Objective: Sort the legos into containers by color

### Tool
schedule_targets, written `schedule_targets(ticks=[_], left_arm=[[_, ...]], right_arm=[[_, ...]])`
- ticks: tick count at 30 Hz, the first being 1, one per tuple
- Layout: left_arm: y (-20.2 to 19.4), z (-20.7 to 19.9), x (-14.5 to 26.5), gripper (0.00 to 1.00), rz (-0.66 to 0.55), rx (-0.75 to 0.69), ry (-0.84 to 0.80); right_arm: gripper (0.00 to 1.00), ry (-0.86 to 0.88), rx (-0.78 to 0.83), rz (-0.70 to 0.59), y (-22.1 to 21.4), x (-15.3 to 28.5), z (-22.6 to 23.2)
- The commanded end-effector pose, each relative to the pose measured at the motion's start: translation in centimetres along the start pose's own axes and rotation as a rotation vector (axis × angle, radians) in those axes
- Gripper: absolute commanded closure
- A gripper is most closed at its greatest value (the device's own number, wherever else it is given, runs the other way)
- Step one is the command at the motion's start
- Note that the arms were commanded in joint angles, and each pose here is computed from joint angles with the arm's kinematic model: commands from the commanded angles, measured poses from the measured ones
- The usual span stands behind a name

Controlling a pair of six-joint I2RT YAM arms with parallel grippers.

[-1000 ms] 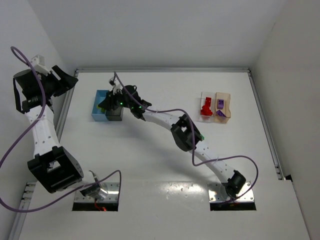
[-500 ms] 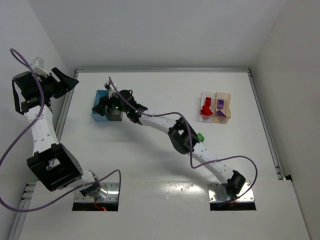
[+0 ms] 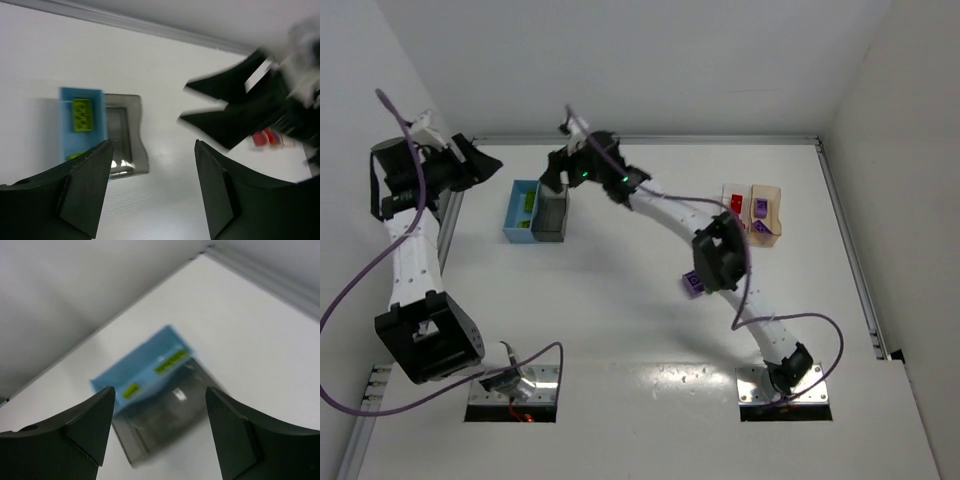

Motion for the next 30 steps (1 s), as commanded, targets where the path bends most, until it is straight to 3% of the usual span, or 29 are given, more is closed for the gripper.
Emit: schedule_targets(ticks=[1, 2, 3, 4, 5, 8, 14, 15, 16, 18, 19, 21, 22, 28, 30], left_arm=[[-0.6, -5.1, -1.8, 0.28, 0.012, -0.147, -0.13], [-1.4, -6.3, -2.5, 0.28, 0.034, -0.169, -0.158], [-2.1, -9.2, -3.5, 0.28, 0.053, -0.231, -0.234], [-3.0, -10.5, -4.1, 0.28, 0.067, -0.265, -0.257], [-4.0, -11.8, -4.8, 0.28, 0.093, -0.289, -0.304], [-8.6, -17.1, -6.7, 0.28, 0.196, -0.382, -0.508], [-18.4, -26.5, -7.9, 0.28, 0.391, -0.636, -0.861], [-20.1, -28.7, -7.6, 0.28, 0.393, -0.765, -0.967], [-21.8, -29.1, -7.1, 0.28, 0.466, -0.816, -1.022], [-24.1, -31.5, -7.7, 0.28, 0.479, -0.992, -1.193], [-25.2, -31.4, -7.2, 0.28, 0.551, -1.015, -1.248], [-24.9, -33.0, -7.9, 0.28, 0.525, -1.075, -1.346], [-26.5, -33.1, -8.4, 0.28, 0.568, -1.11, -1.397], [-28.2, -36.3, -10.2, 0.3, 0.437, -1.3, -1.505], [-29.2, -36.4, -10.7, 0.32, 0.424, -1.296, -1.538]], right_arm=[[0.26, -0.067, 0.066, -0.133, 15.6, 11.9, -0.8], [0.26, -0.156, 0.035, -0.042, 13.7, 14.5, -4.5], [0.26, -0.175, 0.041, -0.021, 13.8, 16.7, -4.9], [0.26, -0.183, 0.083, -0.071, 16.5, 20.9, -2.9], [0.26, -0.225, 0.06, 0.003, 13.5, 22.8, -4.5], [0.26, -0.318, 0.088, 0.06, 12.5, 31.9, -5.8], [0.24, -0.433, 0.119, 0.2, 5.9, 43.3, -5.9], [0.24, -0.456, 0.136, 0.192, 5.1, 45.0, -5.0], [0.24, -0.477, 0.131, 0.19, 4.5, 45.9, -4.7], [0.24, -0.539, 0.143, 0.181, 3.3, 48.4, -4.3], [0.22, -0.569, 0.142, 0.167, 3.1, 49.2, -4.4], [0.22, -0.633, 0.098, 0.173, 1.9, 51.0, -4.9], [0.22, -0.657, 0.099, 0.161, 2.0, 51.7, -4.7], [0.22, -0.795, -0.026, 0.15, 0.4, 54.2, -5.7], [0.22, -0.841, -0.066, 0.14, 0.0, 54.8, -6.2]])
Point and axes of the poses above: each gripper's point midway between its finger pads, its own x axis back along the fingers, its own z axis along the line the jaws close on, y = z × x, the point moved 6 cm from there along x, back along the fingers, and after that the axes turned 14 degrees about -x, right-handed, at the moved point
